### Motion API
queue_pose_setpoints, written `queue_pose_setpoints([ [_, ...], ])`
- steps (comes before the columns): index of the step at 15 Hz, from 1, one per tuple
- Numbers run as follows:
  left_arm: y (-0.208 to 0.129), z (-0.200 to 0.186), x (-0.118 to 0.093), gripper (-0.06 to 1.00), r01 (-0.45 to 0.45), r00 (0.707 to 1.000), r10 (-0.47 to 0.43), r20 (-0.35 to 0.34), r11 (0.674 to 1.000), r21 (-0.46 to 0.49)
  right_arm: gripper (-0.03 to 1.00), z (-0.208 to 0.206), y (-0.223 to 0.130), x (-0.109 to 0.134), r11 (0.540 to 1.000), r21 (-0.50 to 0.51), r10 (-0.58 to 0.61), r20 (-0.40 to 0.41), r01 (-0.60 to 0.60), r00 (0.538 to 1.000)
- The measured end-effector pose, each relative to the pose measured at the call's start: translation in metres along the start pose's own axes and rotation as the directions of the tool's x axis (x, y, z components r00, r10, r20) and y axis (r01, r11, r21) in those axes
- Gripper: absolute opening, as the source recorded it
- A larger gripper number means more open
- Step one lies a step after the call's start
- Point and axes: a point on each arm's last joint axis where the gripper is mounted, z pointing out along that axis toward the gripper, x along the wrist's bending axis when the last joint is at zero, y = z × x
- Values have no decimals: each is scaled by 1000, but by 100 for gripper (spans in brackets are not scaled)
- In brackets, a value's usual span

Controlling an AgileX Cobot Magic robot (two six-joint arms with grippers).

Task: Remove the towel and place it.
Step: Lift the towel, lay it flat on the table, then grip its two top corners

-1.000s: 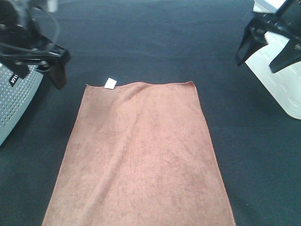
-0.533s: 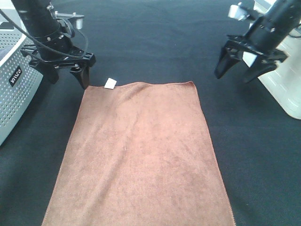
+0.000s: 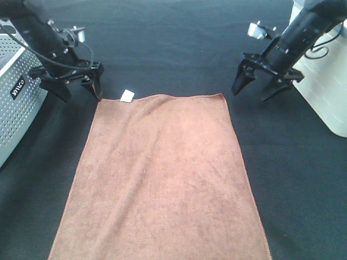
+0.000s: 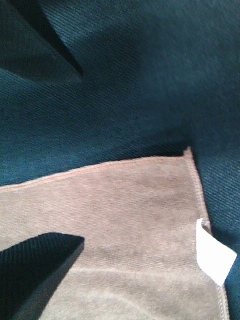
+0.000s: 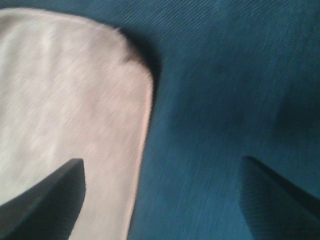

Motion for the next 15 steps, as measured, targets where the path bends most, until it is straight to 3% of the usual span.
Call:
queue_pose_setpoints([
  [7, -2, 41, 6, 76, 28, 999, -28, 35, 1000, 15, 76, 41, 8, -8, 999, -40, -3, -92, -1, 996],
  [15, 0, 46, 5, 76, 50, 997, -51, 63, 999, 2, 76, 53, 13, 3, 997, -73, -39, -75, 34, 996],
])
